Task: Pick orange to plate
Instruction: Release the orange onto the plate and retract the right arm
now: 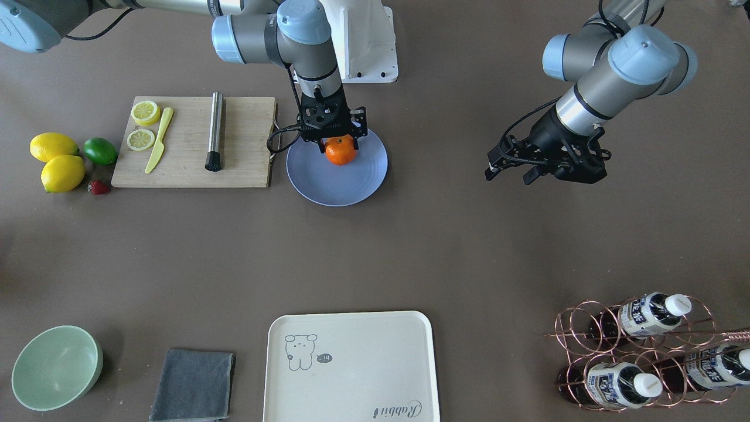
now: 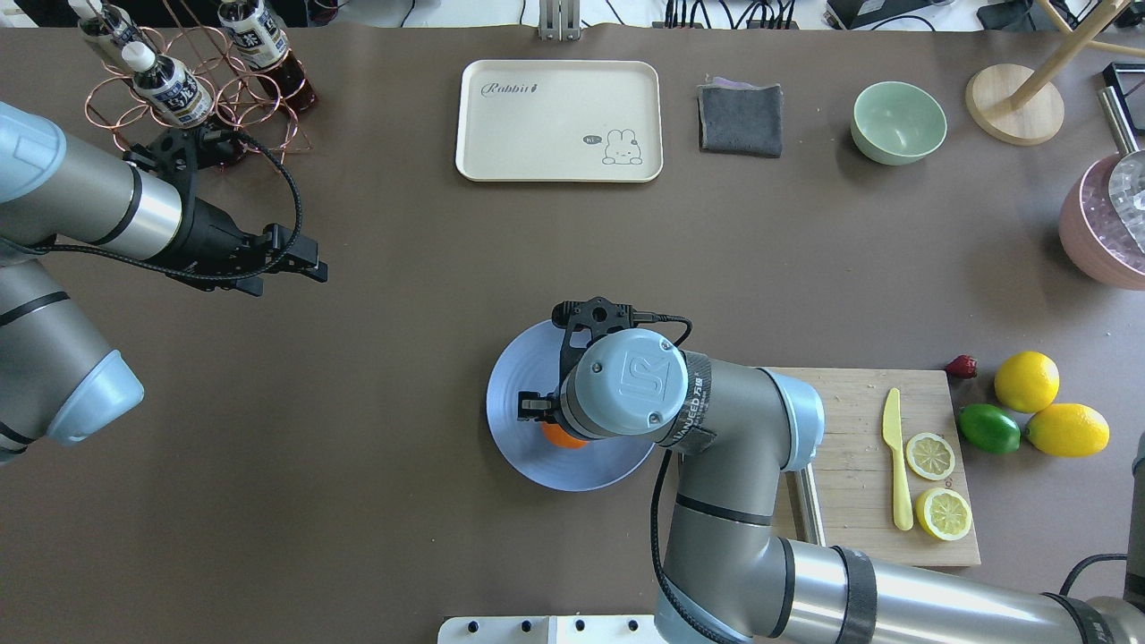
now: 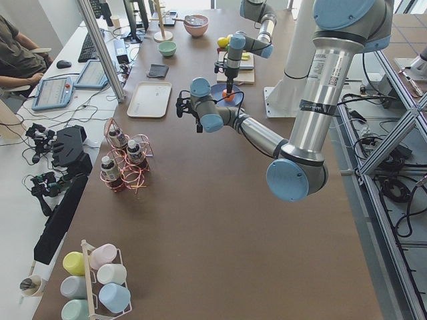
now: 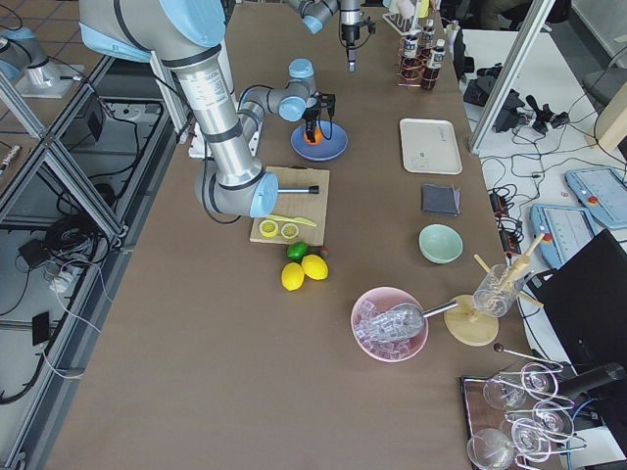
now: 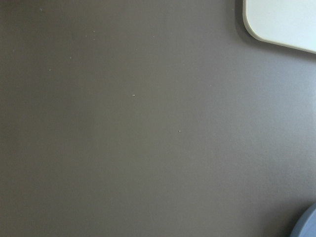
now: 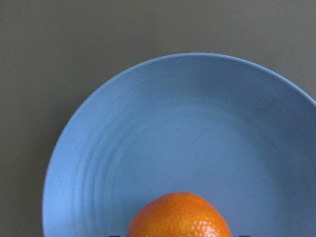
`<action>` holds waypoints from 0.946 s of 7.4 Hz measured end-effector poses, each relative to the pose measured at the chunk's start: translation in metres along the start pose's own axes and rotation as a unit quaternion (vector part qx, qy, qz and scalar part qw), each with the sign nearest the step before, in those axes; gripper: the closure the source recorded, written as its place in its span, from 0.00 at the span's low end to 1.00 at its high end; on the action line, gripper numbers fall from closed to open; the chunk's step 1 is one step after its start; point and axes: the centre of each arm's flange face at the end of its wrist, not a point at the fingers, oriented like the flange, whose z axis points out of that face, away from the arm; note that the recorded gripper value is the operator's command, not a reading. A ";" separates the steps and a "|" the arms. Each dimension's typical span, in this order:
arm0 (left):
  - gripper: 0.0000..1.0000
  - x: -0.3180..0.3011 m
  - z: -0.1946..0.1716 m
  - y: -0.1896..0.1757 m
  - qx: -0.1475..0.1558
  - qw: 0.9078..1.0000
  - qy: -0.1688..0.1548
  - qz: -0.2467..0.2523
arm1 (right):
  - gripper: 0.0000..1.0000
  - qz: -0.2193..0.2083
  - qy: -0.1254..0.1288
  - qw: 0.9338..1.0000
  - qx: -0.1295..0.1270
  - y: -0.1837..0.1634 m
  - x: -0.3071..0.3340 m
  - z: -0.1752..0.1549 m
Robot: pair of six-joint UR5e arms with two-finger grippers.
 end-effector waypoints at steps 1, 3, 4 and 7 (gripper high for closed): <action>0.03 0.000 0.000 0.000 0.000 1.000 0.000 0.000 | 0.00 0.000 0.001 1.000 0.001 0.000 0.001 0.001; 0.03 -0.001 -0.003 -0.003 0.002 1.000 0.000 0.001 | 0.00 0.012 -0.008 1.000 0.000 -0.028 0.016 -0.018; 0.03 -0.012 -0.011 -0.011 0.009 1.000 -0.007 0.005 | 0.00 0.025 -0.016 1.000 -0.007 -0.063 0.043 -0.042; 0.03 -0.130 -0.109 -0.070 0.005 0.994 -0.081 0.077 | 0.00 -0.031 -0.004 0.999 -0.027 -0.178 0.222 -0.127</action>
